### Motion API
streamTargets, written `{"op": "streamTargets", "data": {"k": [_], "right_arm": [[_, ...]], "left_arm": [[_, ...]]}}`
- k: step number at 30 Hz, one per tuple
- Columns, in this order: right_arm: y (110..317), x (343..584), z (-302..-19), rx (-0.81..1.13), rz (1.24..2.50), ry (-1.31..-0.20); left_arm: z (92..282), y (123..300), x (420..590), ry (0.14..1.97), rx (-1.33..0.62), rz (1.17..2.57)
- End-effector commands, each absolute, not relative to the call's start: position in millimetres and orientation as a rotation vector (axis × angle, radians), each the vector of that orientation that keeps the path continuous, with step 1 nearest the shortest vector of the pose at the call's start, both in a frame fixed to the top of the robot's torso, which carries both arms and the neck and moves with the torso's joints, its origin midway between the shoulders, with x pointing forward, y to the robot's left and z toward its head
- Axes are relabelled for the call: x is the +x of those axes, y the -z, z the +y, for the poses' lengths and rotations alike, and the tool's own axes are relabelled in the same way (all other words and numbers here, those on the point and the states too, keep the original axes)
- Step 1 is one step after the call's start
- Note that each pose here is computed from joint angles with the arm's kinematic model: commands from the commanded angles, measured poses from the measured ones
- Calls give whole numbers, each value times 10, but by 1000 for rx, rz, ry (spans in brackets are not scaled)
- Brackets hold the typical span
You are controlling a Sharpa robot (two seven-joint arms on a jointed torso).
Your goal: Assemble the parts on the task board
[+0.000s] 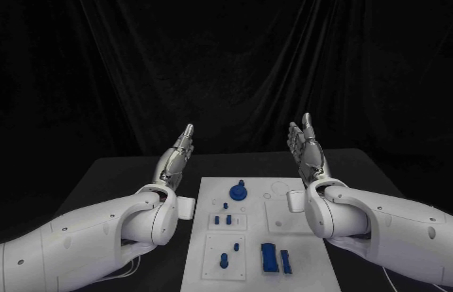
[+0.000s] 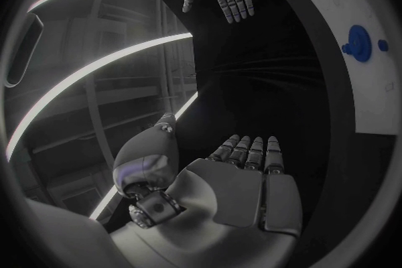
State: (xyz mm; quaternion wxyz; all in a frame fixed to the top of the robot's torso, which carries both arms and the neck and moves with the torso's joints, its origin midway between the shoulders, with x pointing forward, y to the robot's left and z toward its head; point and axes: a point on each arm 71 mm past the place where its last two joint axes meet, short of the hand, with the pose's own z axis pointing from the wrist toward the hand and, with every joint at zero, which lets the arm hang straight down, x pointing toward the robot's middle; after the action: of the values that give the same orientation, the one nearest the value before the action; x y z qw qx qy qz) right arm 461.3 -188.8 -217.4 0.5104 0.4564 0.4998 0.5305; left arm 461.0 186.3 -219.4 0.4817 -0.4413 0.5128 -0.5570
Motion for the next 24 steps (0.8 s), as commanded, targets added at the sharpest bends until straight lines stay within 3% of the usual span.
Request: {"op": "streamTargets", "data": {"k": [1, 24], "right_arm": [[2242, 4618, -1924, 1209, 1218, -1229], [2242, 4618, -1924, 1209, 1218, -1229]], "left_arm": [[1924, 2242, 4617, 1229, -1208, 1218], [1924, 2242, 4618, 1229, -1209, 1218]]}}
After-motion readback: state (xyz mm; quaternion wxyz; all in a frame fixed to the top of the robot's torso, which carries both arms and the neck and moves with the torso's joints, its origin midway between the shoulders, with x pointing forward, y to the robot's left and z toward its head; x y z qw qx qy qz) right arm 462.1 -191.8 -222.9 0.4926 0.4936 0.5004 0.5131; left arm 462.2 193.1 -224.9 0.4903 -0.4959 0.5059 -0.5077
